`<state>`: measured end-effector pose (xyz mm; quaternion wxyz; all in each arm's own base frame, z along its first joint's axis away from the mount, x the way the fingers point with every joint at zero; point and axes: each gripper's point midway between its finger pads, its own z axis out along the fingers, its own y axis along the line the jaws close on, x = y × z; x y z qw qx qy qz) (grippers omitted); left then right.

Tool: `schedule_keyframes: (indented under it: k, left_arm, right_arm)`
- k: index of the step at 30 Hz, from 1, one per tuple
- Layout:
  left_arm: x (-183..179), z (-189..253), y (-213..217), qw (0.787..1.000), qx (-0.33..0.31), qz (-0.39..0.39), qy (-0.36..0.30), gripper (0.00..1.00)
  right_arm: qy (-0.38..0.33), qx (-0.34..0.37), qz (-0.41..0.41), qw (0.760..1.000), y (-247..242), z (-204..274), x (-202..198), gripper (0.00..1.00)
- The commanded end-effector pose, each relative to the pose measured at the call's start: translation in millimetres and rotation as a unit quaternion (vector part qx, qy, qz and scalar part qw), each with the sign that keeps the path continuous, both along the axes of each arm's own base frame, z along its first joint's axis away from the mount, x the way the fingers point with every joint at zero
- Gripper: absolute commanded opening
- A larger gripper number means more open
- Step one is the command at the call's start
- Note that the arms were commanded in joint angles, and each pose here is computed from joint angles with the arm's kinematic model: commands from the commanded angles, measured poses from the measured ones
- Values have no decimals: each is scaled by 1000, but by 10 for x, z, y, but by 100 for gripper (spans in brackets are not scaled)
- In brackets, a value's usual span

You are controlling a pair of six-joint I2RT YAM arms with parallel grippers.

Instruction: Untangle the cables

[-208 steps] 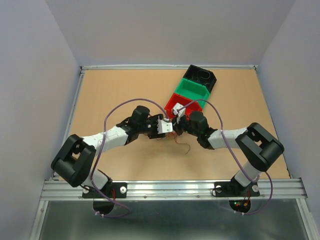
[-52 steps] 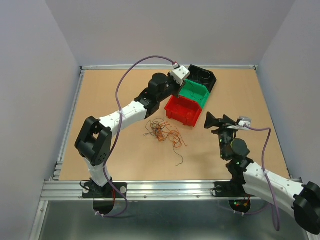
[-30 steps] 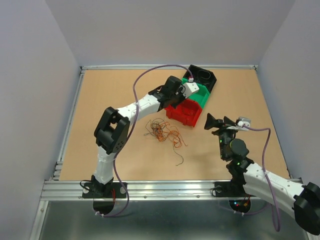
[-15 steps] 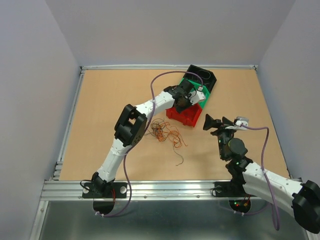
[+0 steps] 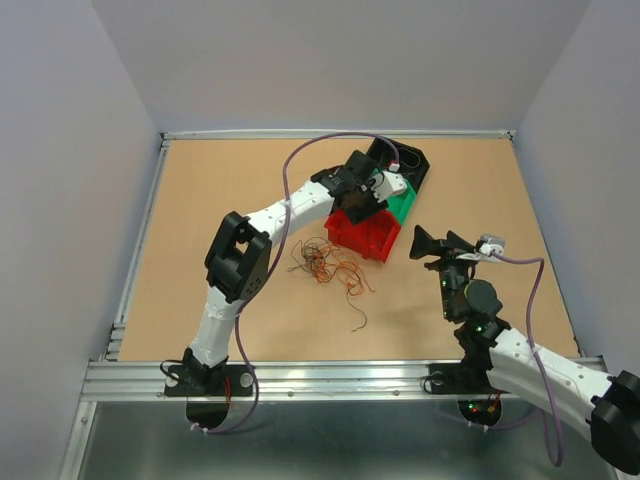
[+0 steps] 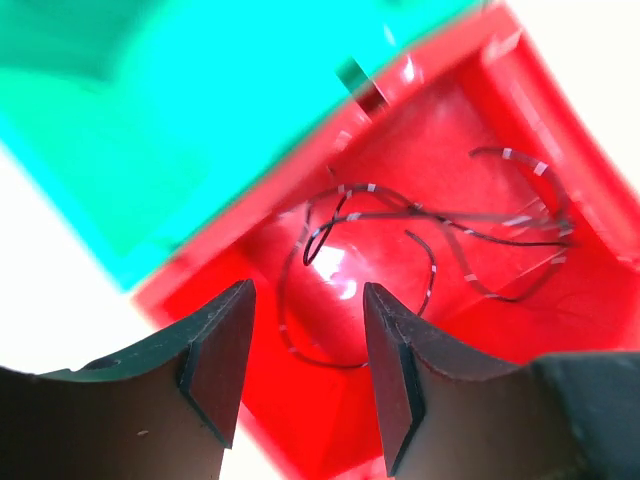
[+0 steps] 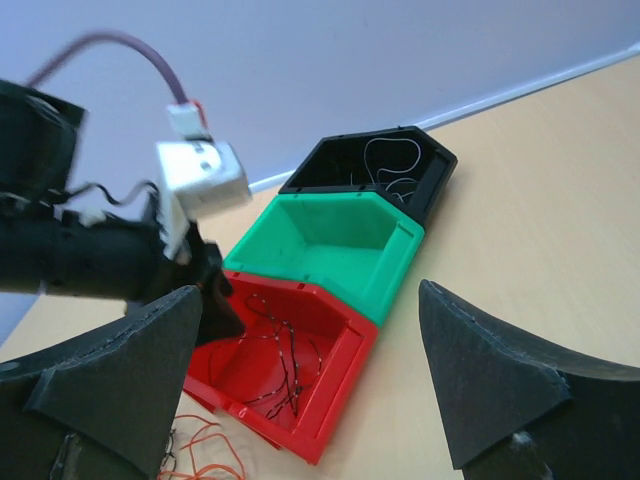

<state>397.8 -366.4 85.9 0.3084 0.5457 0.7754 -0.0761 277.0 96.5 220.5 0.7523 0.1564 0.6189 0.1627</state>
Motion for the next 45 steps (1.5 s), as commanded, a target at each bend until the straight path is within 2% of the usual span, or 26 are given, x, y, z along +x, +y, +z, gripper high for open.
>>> schedule_keyframes:
  k: [1,9,10,12,13,15,16,17,18,19,20,22,24,25,29,37,45]
  left_arm:
    - [63,868,-117,994,-86,-1,-70,59]
    - [-41,928,7,994,-90,4,-69,59]
    - [-48,1037,39,992,-100,6,-79,59]
    - [-119,956,151,992,-96,11,-75,60]
    - [-141,1152,185,989,-116,11,-96,60]
    - [-240,1051,358,989,-119,14,-88,61]
    - [-291,1266,409,984,-144,11,-106,62]
    - [-365,1291,446,982,-156,0,-102,63]
    - [-430,1135,593,985,-151,2,-87,63]
    - [-512,1311,656,980,-169,-8,-103,64]
    - [-598,1189,739,981,-167,-18,-94,66]
    - [-765,1293,818,976,-185,-39,-103,67]
    - [-941,1120,883,977,-186,-54,-88,67]
    - [-1017,1230,875,971,-205,-68,-100,68]
    - [-1135,1072,965,968,-204,-82,-117,70]
    - [-1067,701,1087,980,-156,-63,-109,67]
    - [-700,410,1208,985,-110,10,-130,61]
  right_arm:
    - [-2,4,-2,1000,-25,-29,-13,93]
    - [28,-34,49,998,247,-70,71,90]
    - [29,-43,75,996,366,-44,87,90]
    - [41,-59,107,992,503,-84,90,90]
    - [43,-65,127,989,588,-75,89,89]
    - [44,-84,193,977,856,-80,58,88]
    - [45,-88,213,972,936,-87,47,87]
    - [44,-96,249,963,1066,-96,3,84]
    - [49,-102,264,958,1150,-116,20,83]
    - [51,-105,274,955,1199,-127,19,83]
    - [56,-107,284,951,1260,-145,30,83]
    - [62,-108,280,952,1270,-165,65,82]
    - [65,-109,276,953,1267,-178,90,82]
    - [67,-110,276,953,1274,-189,99,82]
    - [65,-118,297,945,1345,-205,66,80]
    - [71,-126,305,941,1401,-243,89,75]
    - [68,-120,283,949,1307,-215,102,76]
